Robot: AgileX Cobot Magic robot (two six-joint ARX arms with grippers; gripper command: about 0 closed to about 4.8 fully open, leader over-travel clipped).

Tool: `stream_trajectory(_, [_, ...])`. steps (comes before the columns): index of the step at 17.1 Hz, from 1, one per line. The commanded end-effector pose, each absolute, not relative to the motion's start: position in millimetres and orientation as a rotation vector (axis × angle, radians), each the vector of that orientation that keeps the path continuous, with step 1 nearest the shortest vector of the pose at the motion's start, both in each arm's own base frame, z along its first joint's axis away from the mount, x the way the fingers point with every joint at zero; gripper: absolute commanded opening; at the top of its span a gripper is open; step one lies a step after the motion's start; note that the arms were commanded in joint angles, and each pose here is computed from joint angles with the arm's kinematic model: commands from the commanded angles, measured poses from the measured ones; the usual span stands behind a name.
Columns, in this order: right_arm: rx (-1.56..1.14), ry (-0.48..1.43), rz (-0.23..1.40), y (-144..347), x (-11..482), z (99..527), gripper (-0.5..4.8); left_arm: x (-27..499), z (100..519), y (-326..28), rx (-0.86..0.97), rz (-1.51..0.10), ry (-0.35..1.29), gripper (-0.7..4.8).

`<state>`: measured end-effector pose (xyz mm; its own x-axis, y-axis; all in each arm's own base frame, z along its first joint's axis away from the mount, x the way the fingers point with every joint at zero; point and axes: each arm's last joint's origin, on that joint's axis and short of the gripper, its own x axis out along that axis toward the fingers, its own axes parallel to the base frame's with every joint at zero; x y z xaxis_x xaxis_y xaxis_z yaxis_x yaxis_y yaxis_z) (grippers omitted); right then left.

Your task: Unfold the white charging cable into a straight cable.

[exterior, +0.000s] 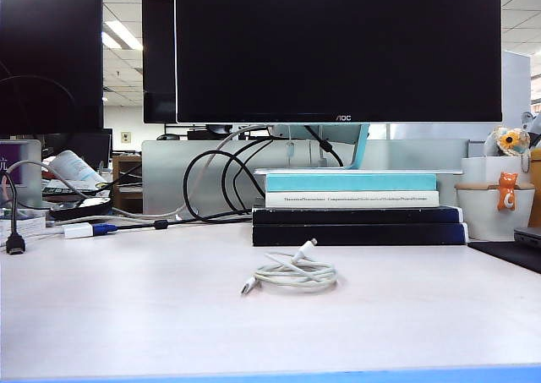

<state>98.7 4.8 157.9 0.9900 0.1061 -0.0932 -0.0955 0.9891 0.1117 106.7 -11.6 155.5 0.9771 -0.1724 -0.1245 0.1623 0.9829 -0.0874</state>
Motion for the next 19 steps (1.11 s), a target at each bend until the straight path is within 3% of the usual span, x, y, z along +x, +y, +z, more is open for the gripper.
stream_trajectory(1, [0.112,0.088,0.100,4.7,99.0,157.8,-0.06,106.0,157.4,-14.8,-0.138,-0.279,0.136,-0.05])
stream_trajectory(7, [0.227,0.080,0.114,5.3,97.8,165.1,-0.06,105.2,168.4,-15.4,-0.189,-0.299,0.128,-0.05])
stream_trajectory(13, [0.239,-0.053,-0.091,-1.2,92.0,218.9,-0.06,101.4,243.7,-11.1,-0.154,-0.174,-0.047,-0.05])
stream_trajectory(19, [0.235,-0.008,0.011,2.2,107.4,274.8,-0.06,129.9,280.5,-17.8,-0.067,-0.315,0.164,-0.05])
